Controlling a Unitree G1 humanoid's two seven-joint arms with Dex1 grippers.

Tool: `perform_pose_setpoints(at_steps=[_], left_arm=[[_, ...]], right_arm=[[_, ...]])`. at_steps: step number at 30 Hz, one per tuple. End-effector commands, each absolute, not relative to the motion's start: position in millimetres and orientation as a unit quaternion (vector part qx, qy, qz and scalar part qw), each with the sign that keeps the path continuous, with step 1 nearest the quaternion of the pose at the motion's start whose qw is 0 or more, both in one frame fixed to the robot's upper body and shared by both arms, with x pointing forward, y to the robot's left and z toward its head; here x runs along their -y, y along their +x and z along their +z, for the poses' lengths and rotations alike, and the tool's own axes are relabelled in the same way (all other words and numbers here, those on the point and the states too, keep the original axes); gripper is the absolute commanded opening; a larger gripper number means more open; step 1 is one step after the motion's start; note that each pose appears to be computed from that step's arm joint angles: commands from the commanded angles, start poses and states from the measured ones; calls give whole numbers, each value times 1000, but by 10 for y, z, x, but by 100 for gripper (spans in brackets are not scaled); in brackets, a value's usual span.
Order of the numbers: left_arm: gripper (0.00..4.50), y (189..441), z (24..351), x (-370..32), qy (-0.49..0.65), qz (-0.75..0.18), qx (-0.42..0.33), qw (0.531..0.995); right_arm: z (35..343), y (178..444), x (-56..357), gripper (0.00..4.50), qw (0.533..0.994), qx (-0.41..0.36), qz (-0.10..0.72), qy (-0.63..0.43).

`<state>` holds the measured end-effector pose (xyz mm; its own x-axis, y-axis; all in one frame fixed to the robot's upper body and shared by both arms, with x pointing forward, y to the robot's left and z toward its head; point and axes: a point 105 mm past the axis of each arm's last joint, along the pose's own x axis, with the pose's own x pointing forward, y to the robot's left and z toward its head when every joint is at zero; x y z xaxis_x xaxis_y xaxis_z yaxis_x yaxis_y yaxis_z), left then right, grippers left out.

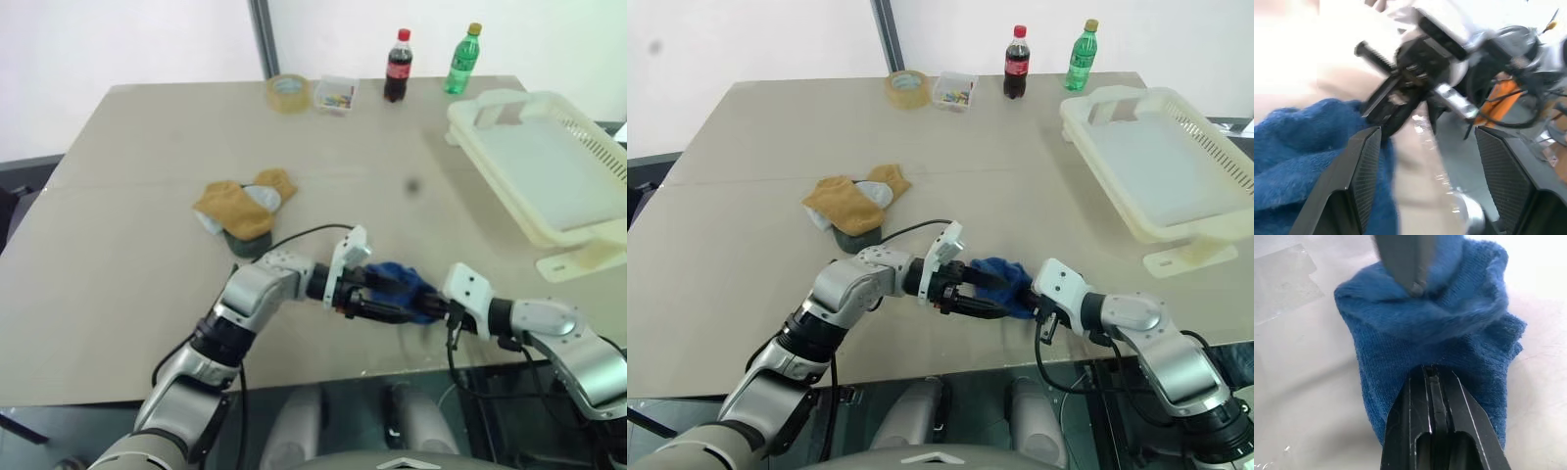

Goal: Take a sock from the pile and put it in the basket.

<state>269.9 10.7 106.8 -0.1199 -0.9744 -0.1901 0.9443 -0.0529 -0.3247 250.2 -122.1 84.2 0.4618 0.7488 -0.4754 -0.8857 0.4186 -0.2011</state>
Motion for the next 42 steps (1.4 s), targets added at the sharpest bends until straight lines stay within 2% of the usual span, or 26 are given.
perform_pose_setpoints(at_steps=[1, 8, 14, 18, 22, 30, 34, 42], left_arm=[[326, 2731, 1233, -201, -30, -722, -163, 672], [326, 2790, 988, -722, 28, -652, -226, 723], [326, 2941, 982, -551, 21, -633, -188, 750], [326, 2909, 1151, -364, 4, -657, -131, 743], [326, 2802, 1222, -349, 15, -685, -107, 720], [326, 2747, 1265, -202, 15, -717, -92, 691], [326, 2761, 1317, -195, 24, -716, -86, 692], [326, 2707, 1151, -188, 43, -723, -117, 679]], right_arm=[[901, 2472, 1212, 0, 828, -150, 494, -219], [889, 2516, 1199, 0, 830, -148, 493, -216], [889, 2536, 1193, 0, 824, -146, 503, -215], [898, 2549, 1187, 0, 820, -145, 508, -221], [884, 2536, 1184, 0, 817, -146, 511, -223], [855, 2519, 1146, 0, 813, -147, 518, -221], [865, 2523, 1145, 0, 814, -144, 516, -224], [878, 2527, 1146, 0, 818, -141, 512, -223]])
